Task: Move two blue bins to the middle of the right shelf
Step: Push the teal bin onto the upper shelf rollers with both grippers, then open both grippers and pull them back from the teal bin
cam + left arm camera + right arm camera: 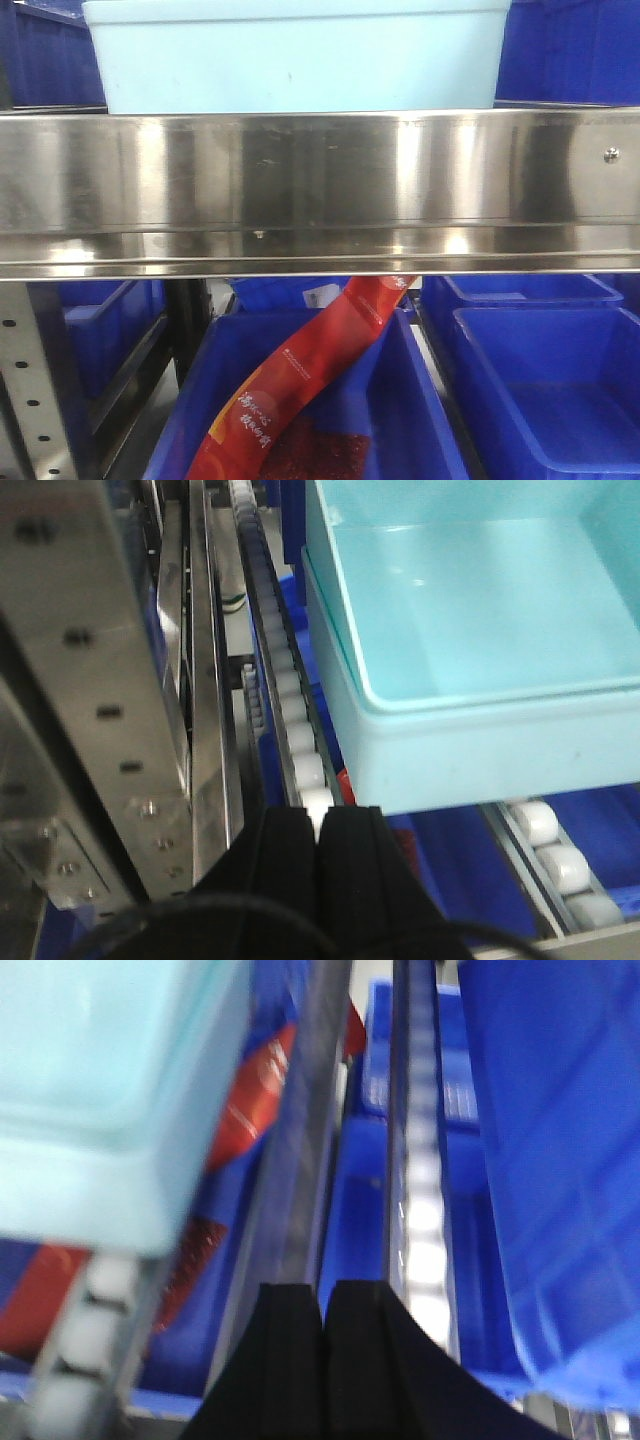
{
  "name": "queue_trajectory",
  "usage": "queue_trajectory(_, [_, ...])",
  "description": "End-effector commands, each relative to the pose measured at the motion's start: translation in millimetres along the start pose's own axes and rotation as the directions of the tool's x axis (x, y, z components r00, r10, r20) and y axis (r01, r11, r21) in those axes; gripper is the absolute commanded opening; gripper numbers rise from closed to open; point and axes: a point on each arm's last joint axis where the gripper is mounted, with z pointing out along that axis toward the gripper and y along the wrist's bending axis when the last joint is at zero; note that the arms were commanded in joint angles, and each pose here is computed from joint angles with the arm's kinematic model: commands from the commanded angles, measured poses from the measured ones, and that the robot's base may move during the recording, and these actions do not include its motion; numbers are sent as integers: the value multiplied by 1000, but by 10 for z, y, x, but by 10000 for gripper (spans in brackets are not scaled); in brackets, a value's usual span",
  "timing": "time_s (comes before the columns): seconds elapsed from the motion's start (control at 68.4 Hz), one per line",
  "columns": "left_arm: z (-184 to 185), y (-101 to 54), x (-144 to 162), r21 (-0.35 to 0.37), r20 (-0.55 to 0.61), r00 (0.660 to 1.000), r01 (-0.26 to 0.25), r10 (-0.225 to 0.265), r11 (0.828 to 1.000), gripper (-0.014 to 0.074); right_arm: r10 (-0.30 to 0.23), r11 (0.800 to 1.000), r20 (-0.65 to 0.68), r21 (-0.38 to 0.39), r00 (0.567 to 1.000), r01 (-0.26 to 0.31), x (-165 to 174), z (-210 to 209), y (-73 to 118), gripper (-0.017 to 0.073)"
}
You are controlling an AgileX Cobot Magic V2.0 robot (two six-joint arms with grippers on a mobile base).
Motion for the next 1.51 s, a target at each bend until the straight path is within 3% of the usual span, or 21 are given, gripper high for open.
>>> queue_trajectory(0.0, [-118, 19, 185, 22, 83, 996, 18, -19, 1000, -111, -8, 1000, 58, 0, 998, 8, 160, -27, -29, -162])
queue_trajectory(0.307, [-502, 117, 910, 54, 231, 973, 16, -28, 998, -111, -7, 998, 278, -52, 960, 22, 886, -254, -60, -162])
queue_trajectory(0.556, [-760, 177, 1248, 68, 339, 940, 21, -43, 997, -111, 22, 996, 522, -83, 853, 25, 1344, -601, -109, -162])
queue_trajectory(0.731, [-883, 199, 1304, 70, 391, 919, 19, -45, 997, -111, 44, 996, 647, -89, 761, 18, 1510, -887, -157, -162])
queue_trajectory(0.848, [-891, 200, 1307, 70, 395, 918, 19, -46, 997, -111, 51, 996, 686, -92, 725, 16, 1557, -986, -173, -162])
queue_trajectory(1.492, [-891, 200, 1307, 70, 395, 918, 19, -46, 997, -111, 52, 996, 694, -93, 718, 17, 1556, -997, -173, -162])
